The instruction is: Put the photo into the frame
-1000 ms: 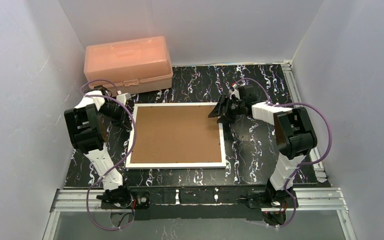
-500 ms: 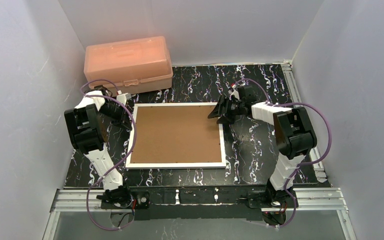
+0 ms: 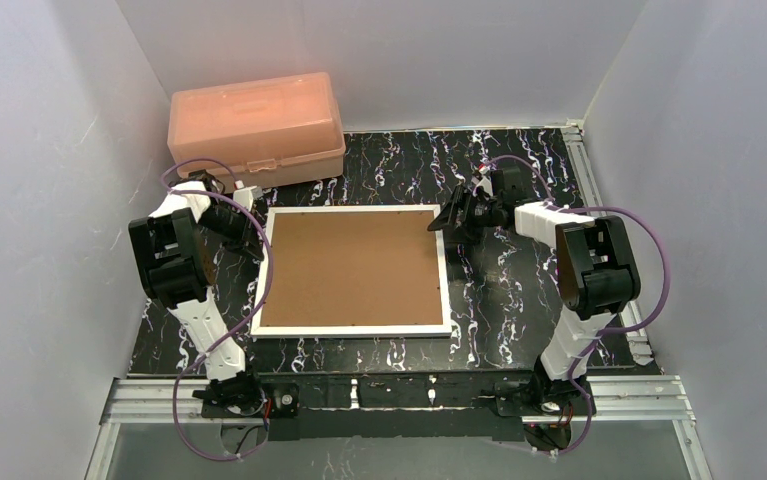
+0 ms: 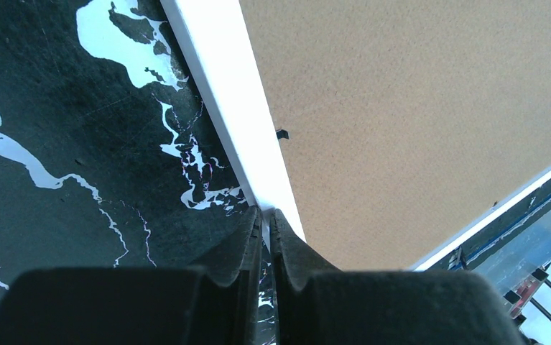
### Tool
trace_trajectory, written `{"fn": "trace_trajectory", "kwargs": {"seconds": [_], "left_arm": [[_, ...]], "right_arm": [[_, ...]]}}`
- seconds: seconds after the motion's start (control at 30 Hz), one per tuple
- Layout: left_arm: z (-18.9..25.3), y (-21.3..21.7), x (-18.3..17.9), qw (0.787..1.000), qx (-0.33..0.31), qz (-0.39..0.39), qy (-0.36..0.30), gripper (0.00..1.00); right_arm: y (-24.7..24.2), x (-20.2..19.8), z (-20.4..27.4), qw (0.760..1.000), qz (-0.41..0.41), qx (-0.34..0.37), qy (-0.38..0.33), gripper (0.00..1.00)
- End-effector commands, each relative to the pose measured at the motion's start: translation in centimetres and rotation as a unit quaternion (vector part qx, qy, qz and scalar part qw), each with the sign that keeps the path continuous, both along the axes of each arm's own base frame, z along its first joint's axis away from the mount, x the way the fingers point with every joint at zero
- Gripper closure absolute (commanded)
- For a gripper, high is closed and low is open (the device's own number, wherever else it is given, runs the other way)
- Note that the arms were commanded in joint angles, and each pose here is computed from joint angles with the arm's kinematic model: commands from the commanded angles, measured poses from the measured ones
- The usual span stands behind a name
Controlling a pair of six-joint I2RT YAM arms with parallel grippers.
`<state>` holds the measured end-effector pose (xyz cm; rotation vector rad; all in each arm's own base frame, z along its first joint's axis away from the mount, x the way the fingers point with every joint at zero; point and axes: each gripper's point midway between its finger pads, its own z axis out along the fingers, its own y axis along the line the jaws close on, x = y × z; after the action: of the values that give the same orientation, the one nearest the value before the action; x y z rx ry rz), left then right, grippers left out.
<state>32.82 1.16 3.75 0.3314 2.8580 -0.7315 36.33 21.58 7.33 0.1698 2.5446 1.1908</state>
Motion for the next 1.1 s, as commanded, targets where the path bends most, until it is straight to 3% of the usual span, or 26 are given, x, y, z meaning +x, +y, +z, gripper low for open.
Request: {"fn": "trace_trajectory", "kwargs": {"seconds": [0.0, 0.5, 1.07], "left_arm": [[-2.2, -0.1, -1.1, 0.999, 0.024, -0.034, 0.017, 0.98], [-2.1, 0.0, -1.2, 0.999, 0.028, -0.038, 0.012, 0.99], [-2.0, 0.0, -1.1, 0.999, 0.028, -0.037, 0.012, 0.99]], "right_arm": [[0.4, 1.0, 2.9, 0.999, 0.003, 0.014, -0.040, 0.24], [1.1, 1.6, 5.3, 0.998, -0.003, 0.025, -0.063, 0.25], [2.4, -0.3, 0.9, 0.999, 0.014, 0.012, -0.028, 0.25]]}}
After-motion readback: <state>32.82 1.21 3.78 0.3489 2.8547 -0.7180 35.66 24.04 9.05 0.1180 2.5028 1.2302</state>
